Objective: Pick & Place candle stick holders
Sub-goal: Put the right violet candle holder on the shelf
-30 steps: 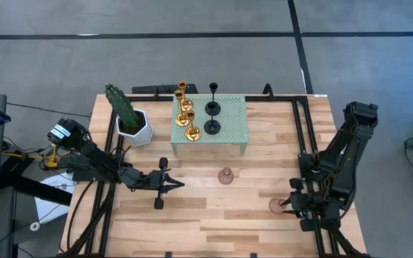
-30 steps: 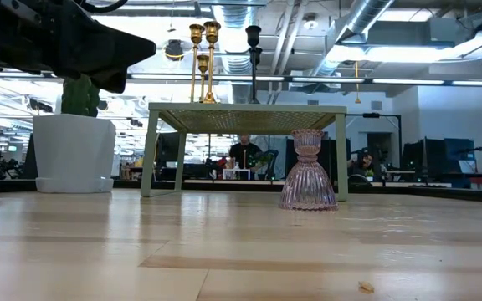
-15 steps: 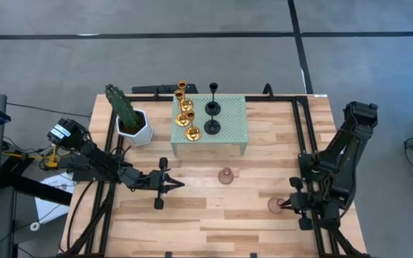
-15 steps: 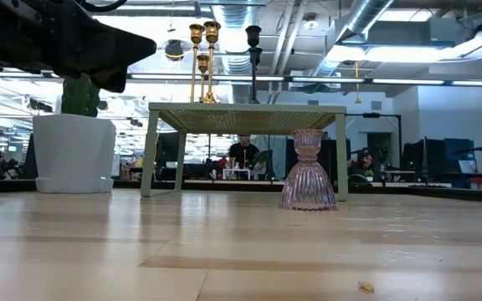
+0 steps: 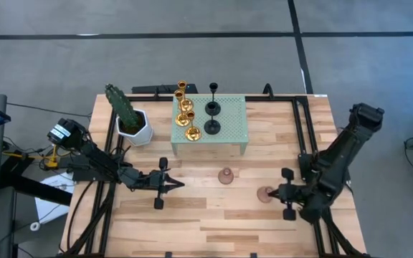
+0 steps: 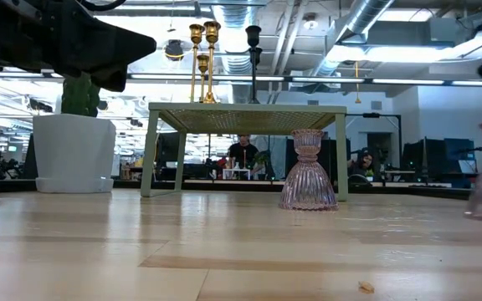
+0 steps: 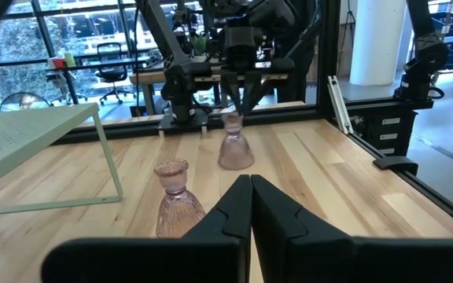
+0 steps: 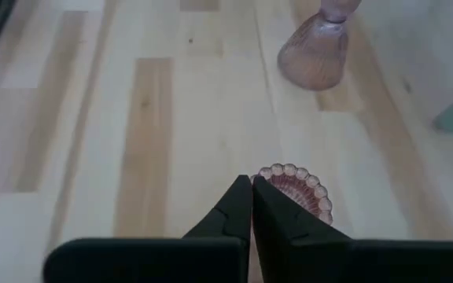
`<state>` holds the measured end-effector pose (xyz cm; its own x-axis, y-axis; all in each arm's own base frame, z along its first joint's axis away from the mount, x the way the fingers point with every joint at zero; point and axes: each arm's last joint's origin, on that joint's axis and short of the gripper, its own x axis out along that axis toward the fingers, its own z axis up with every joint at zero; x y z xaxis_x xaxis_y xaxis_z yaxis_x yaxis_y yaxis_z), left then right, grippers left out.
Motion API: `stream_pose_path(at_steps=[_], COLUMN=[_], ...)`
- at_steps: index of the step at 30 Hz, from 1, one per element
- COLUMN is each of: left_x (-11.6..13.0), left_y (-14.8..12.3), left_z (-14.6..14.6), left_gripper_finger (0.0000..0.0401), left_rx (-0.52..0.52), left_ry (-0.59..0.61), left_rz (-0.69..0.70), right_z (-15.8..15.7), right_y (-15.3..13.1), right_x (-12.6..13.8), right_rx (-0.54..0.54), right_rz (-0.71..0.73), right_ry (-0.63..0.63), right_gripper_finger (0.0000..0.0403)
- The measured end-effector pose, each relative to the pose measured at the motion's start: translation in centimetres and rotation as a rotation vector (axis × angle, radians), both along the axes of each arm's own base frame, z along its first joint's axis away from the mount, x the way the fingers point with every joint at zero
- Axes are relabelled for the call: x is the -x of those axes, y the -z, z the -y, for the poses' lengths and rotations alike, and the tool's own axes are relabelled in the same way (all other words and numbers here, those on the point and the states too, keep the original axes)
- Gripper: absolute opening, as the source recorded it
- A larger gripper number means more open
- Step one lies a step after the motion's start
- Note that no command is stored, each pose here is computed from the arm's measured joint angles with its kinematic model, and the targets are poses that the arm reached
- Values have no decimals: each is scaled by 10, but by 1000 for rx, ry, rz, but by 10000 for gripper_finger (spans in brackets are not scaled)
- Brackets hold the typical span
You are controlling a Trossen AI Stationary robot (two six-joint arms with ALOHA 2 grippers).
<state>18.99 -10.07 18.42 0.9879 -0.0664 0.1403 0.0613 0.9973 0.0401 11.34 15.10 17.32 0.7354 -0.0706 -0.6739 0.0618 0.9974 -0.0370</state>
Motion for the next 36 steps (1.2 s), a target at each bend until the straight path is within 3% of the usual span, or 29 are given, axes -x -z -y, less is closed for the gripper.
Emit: stream_pose_path(at_steps=[21,29,36], left_x=[0,0,0], left_y=[0,0,0], left_z=[0,0,0], left_gripper_finger=[6,5,5], left_rx=[1,1,-8], left_ry=[1,1,0], left_rz=[3,3,3], right_z=[41,29,14], right_y=[-15,-31,-30], right_x=[-71,-50,-24], right_rx=[55,26,-40], right_rz=[85,42,25], right_ry=[-10,-118,-86], right_gripper_finger=[1,0,0])
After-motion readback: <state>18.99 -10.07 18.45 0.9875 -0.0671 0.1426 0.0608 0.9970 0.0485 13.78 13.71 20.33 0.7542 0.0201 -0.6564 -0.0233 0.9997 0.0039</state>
